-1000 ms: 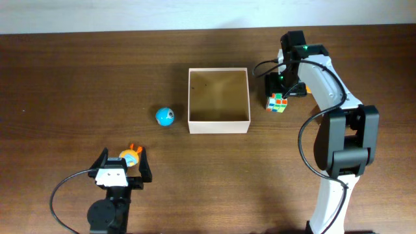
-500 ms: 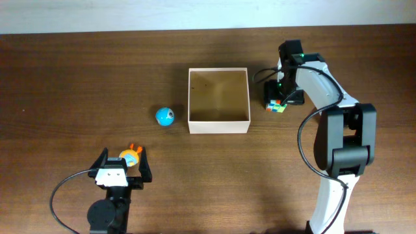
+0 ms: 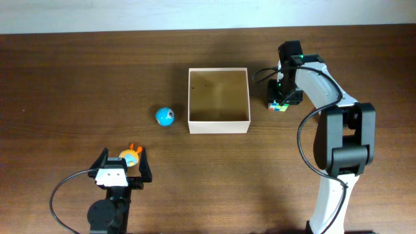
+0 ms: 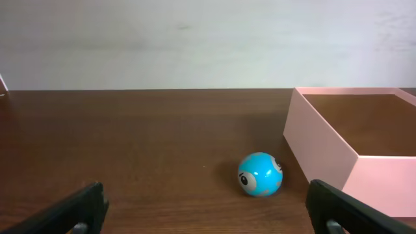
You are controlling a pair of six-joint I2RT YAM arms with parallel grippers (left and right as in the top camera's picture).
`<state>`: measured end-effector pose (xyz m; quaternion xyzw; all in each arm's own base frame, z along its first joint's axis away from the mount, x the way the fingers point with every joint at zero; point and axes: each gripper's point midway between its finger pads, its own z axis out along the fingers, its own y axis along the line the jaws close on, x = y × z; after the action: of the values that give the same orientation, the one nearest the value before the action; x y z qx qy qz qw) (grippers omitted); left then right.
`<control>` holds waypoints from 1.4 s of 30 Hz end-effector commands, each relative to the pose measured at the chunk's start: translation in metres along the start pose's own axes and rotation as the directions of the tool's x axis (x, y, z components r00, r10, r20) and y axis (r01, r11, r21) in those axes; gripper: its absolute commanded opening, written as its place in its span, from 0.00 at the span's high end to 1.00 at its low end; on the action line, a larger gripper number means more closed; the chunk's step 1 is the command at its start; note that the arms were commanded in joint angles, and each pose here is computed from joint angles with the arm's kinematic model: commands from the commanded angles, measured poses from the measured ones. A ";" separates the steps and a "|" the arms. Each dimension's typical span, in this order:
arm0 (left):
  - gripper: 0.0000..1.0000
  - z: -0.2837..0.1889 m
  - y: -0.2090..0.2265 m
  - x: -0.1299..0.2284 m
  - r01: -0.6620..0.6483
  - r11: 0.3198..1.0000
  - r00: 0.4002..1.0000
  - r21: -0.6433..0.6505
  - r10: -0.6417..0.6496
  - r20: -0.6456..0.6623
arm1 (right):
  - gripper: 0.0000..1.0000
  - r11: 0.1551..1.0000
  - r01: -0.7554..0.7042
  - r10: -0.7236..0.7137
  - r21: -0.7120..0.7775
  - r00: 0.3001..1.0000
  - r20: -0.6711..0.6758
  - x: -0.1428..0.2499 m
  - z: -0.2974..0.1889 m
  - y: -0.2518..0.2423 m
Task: Pack container
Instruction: 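Lift the Rubik's cube with the right gripper, then carry the cube left over the box and lower it inside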
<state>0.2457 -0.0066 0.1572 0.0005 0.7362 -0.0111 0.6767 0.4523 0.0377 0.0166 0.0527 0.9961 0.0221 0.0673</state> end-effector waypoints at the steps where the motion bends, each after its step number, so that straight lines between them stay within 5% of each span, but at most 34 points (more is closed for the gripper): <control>1: 0.01 0.000 -0.003 0.001 -0.015 1.000 1.000 0.015 0.015 0.002 | 0.51 1.000 -0.003 0.003 -0.005 1.000 -0.013 0.002 0.004 0.003; 13: 0.01 0.000 -0.003 0.001 -0.015 1.000 1.000 0.015 0.015 0.002 | 0.51 0.998 0.046 -0.045 -0.036 0.998 0.040 -0.029 -0.059 0.014; 21: 0.01 0.000 -0.003 0.001 -0.015 1.000 1.000 0.015 0.015 0.002 | 0.51 0.956 0.160 -0.141 -0.245 0.986 0.092 -0.038 -0.114 0.055; 33: 0.01 0.000 -0.003 0.001 -0.015 1.000 1.000 0.015 0.015 0.002 | 0.52 0.685 0.305 -0.238 -0.662 0.952 0.192 -0.025 -0.173 0.137; 42: 0.01 0.000 -0.003 0.001 -0.015 1.000 1.000 0.015 0.015 0.002 | 0.51 0.587 0.473 -0.373 -0.657 0.878 0.299 -0.004 -0.180 0.218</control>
<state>0.2457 -0.0066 0.1572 0.0006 0.7362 -0.0110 0.6767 0.4650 0.2084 0.1947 -0.1677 0.9034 0.3685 0.1414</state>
